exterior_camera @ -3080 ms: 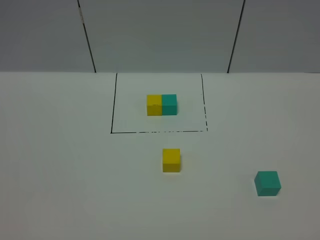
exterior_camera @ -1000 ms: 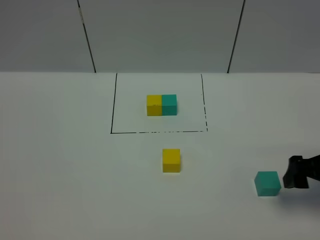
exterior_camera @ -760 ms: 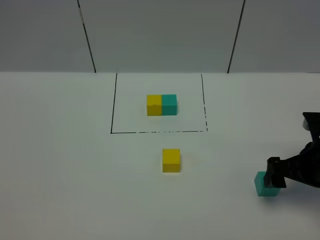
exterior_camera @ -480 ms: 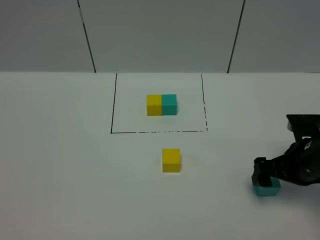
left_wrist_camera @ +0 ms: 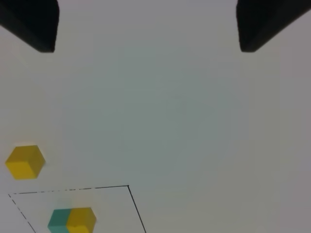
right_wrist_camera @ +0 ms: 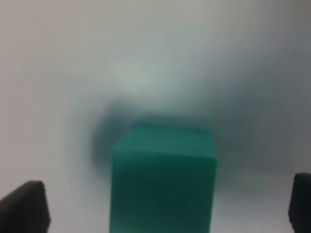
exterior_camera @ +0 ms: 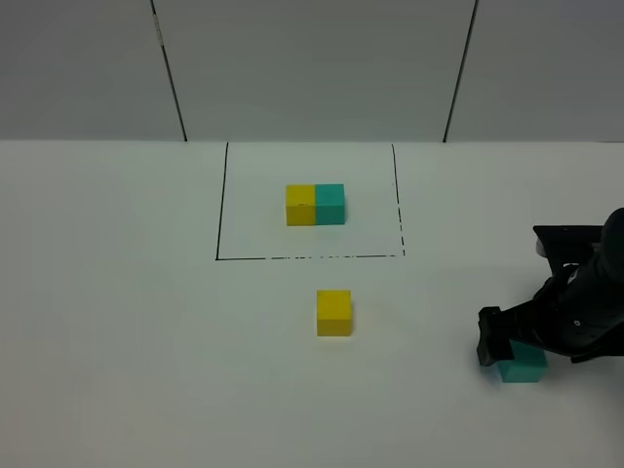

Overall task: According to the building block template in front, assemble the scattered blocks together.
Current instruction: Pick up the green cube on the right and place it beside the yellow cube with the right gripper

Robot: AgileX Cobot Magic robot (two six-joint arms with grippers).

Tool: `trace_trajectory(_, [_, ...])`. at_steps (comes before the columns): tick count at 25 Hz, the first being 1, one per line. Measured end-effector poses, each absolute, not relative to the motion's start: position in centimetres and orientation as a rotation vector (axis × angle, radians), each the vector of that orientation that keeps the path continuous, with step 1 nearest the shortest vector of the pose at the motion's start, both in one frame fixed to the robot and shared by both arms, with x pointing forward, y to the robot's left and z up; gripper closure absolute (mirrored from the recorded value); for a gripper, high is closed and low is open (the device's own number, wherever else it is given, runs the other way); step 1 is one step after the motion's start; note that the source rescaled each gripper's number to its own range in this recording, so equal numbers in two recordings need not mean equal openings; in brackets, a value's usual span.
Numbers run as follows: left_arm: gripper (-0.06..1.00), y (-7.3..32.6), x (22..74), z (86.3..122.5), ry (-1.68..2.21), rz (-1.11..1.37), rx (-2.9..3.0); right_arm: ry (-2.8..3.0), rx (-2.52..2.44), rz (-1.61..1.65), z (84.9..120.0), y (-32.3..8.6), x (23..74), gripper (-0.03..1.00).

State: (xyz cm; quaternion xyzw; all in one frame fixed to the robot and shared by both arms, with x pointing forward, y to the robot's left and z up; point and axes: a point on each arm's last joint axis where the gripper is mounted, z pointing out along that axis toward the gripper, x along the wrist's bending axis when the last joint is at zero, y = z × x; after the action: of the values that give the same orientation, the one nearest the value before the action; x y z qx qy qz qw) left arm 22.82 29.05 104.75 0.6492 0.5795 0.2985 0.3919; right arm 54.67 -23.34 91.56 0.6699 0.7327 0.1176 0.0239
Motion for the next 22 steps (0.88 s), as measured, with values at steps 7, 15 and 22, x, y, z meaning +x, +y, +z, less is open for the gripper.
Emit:
trace_trajectory(7, [0.29, 29.1, 22.8, 104.7, 1.472, 0.758, 1.649, 2.283, 2.087, 0.33, 90.8, -23.3, 54.6, -0.03])
trace_trajectory(15, [0.29, 29.1, 22.8, 104.7, 1.472, 0.759, 1.649, 2.302, 2.108, 0.283, 89.5, -23.3, 54.7, -0.03])
trace_trajectory(22, [0.29, 29.1, 22.8, 104.7, 1.471, 0.759, 1.65, 2.289, 2.098, 0.297, 89.3, -23.3, 55.0, -0.01])
